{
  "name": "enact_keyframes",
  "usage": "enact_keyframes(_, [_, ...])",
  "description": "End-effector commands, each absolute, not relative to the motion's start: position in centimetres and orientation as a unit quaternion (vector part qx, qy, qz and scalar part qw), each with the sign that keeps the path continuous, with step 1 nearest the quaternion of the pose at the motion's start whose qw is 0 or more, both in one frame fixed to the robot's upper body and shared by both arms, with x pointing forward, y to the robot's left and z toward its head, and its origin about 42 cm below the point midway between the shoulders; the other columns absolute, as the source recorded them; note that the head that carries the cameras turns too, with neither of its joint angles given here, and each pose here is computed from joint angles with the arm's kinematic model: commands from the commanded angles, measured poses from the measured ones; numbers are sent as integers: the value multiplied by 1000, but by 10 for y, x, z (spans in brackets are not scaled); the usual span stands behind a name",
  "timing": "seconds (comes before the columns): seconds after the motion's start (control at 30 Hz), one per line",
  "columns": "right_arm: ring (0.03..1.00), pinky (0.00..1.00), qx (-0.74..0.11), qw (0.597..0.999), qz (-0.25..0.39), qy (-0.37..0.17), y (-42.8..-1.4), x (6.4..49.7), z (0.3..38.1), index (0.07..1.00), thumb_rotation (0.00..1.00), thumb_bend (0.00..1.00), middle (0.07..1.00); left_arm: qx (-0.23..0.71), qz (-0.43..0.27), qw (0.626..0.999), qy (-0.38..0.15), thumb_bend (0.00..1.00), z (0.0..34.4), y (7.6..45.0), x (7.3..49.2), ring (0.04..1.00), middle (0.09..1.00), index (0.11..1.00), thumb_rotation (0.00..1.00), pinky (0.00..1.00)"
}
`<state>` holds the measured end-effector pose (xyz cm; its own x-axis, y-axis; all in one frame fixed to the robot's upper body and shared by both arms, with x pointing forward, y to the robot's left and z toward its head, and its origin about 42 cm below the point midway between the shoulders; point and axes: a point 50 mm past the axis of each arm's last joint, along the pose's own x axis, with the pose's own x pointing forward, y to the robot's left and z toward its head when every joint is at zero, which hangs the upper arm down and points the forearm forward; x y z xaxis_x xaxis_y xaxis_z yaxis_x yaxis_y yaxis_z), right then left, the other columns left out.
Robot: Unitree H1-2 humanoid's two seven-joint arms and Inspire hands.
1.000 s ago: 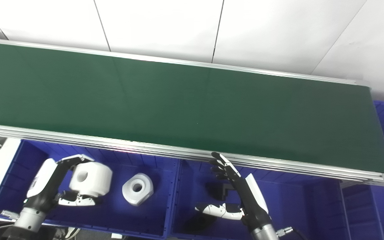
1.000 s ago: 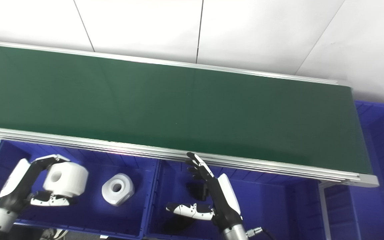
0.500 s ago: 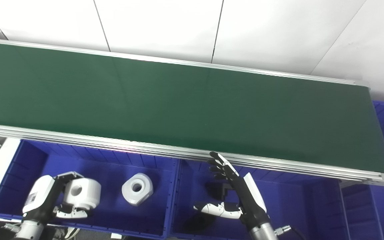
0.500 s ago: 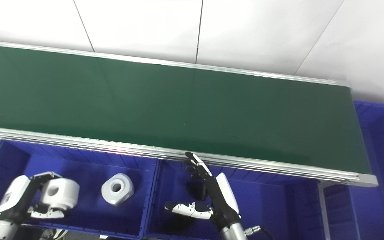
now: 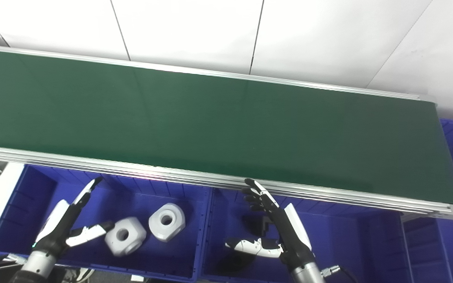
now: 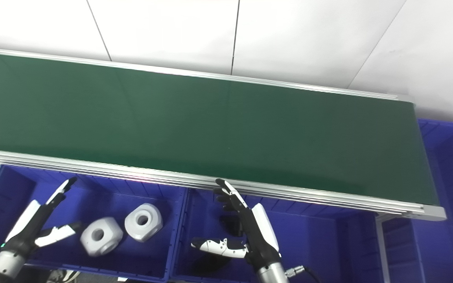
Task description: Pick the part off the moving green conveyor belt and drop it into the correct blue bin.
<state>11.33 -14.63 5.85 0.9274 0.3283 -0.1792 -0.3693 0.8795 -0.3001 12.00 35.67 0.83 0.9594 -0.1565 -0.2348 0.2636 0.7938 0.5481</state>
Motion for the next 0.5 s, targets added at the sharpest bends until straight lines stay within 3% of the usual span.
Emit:
enact_keyframes(0.0, [823,766,-155,972,176,35,-141,115,69,924,353,821,851,273,-129,952,39,913,29,346,127,932,948,940,825,896])
enact_keyframes(0.2, [822,764,-151,972,174,37,-140,113,70,927,350,822,855,177,-217,960,-15,937,58,301,137,880,894,887,677,854])
enact_keyframes(0.47, [820,765,-141,974,169,43,-137,111,70,928,354,840,866,137,-278,950,-43,969,63,267,147,817,835,833,641,778])
